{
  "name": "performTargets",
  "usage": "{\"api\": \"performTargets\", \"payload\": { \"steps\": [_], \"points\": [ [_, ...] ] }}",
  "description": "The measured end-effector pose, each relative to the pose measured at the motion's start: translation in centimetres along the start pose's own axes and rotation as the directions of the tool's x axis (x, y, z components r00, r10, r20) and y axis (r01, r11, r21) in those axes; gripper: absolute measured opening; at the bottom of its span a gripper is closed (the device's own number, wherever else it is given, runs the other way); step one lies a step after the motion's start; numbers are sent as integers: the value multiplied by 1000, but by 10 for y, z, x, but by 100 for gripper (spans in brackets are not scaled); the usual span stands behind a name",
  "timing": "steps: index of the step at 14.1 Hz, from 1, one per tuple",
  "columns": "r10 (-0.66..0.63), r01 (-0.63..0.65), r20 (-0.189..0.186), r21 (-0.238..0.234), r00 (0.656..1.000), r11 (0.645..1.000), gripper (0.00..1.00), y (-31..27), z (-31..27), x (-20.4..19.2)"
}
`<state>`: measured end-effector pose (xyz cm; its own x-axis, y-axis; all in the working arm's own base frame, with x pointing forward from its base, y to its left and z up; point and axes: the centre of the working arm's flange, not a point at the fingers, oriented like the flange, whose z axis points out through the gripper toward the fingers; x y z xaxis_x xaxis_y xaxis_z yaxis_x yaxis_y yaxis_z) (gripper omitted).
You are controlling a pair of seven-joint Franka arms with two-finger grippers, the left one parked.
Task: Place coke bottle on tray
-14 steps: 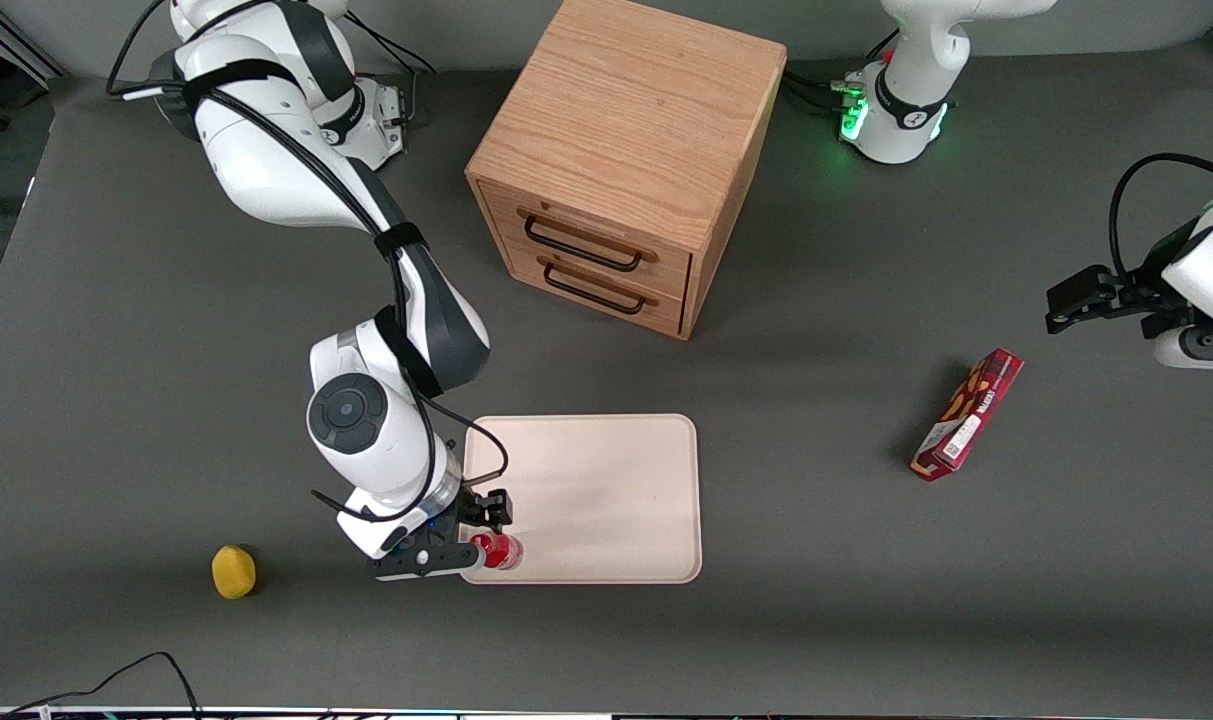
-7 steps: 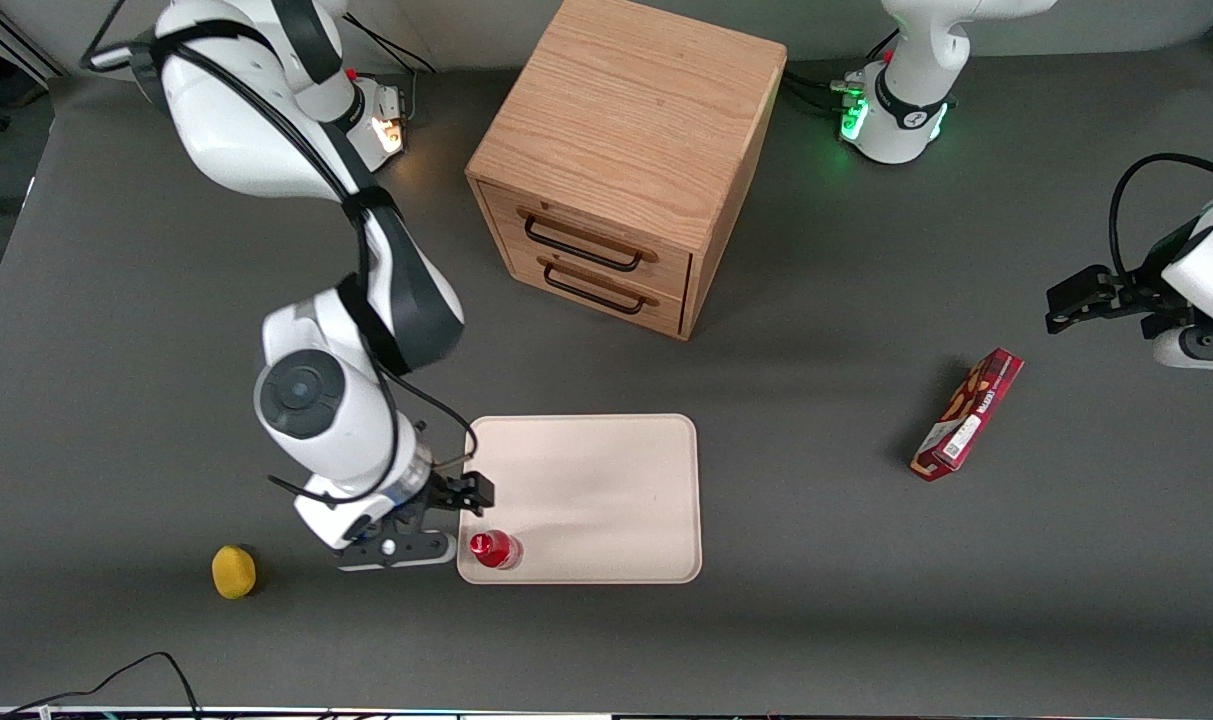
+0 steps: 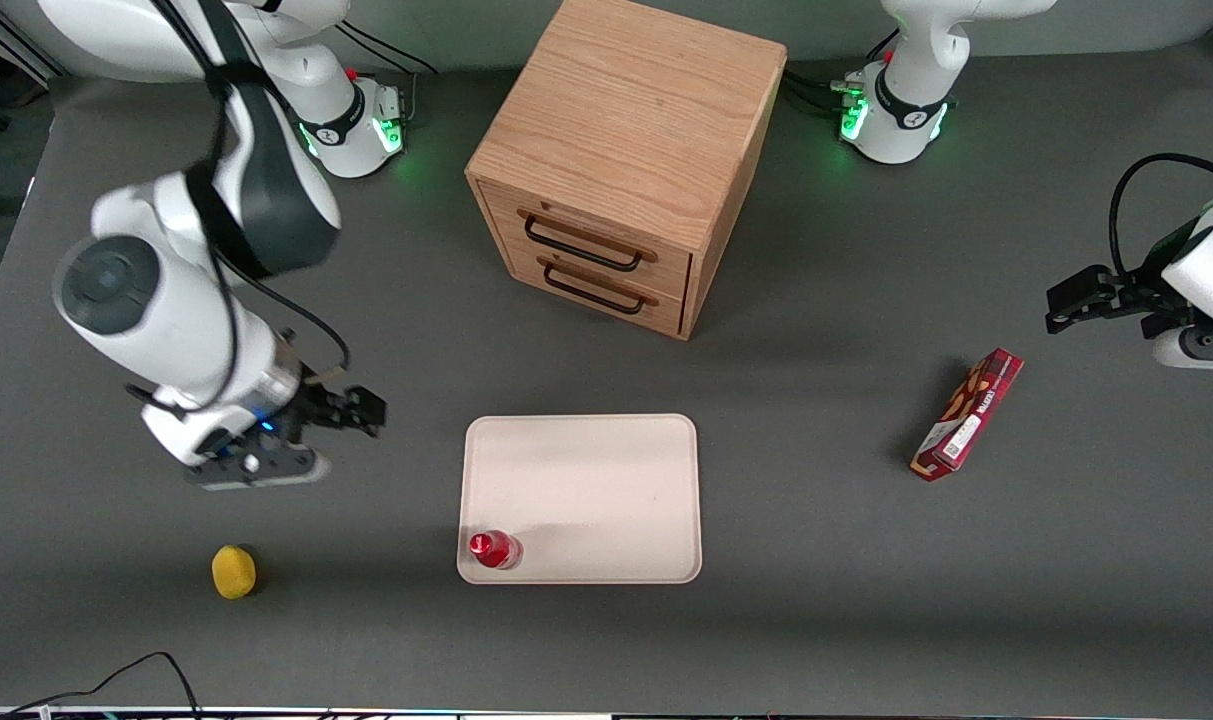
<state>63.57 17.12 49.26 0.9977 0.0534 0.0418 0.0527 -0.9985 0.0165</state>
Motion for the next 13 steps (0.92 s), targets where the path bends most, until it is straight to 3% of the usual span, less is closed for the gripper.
{"api": "performTargets", "payload": {
  "steps": [6,13],
  "points": [
    [67,-67,37,-4,997,998,100,87,-42,-84],
    [110,-110,9,1,994,994,100,112,-83,-92]
  ]
}}
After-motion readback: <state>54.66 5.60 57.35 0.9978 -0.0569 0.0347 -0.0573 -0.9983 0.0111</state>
